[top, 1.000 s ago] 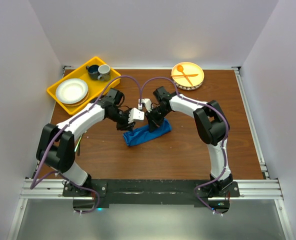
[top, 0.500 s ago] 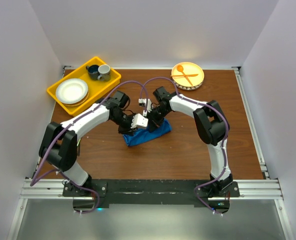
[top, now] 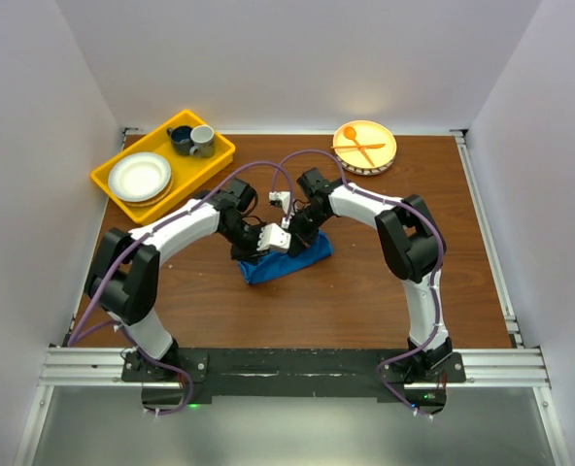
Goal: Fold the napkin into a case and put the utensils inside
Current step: Fold the 2/3-rectangle-folded napkin at the center of the board.
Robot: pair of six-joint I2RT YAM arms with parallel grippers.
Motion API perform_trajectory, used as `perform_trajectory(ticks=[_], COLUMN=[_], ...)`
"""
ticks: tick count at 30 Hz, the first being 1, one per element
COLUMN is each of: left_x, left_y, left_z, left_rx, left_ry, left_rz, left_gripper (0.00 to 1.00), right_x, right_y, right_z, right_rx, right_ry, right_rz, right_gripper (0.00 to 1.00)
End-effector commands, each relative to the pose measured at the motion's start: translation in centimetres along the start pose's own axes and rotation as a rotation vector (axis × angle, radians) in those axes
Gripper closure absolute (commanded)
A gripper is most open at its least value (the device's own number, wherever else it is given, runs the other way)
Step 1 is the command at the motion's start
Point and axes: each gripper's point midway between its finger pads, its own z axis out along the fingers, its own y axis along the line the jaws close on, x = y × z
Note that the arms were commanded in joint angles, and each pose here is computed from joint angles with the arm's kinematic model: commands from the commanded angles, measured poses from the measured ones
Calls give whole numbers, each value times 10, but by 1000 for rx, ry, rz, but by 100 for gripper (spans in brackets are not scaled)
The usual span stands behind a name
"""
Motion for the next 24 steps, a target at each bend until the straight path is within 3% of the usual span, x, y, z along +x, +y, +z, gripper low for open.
perform_trajectory(ticks=[1,15,17,20,24], left_x=[-7,1,1,-2,-7], left_y=[10,4,3,5,11], left_z=[-4,1,1,-1,-7], left_rx=[-23,30,40,36,-8], left_ry=[4,36,38,33,16], left_rz=[0,-26,-35,-36,-34], left_gripper=[74,74,81,99,100], right_x=[5,5,5,6,8], right_y=[-7,-7,-7,-7,-7], right_z=[10,10,10,10,10], right_rx=[23,23,25,24,25], right_ry=[32,30,30,32,35], right_rz=[7,5,5,7,7], right_gripper=[100,100,100,100,100])
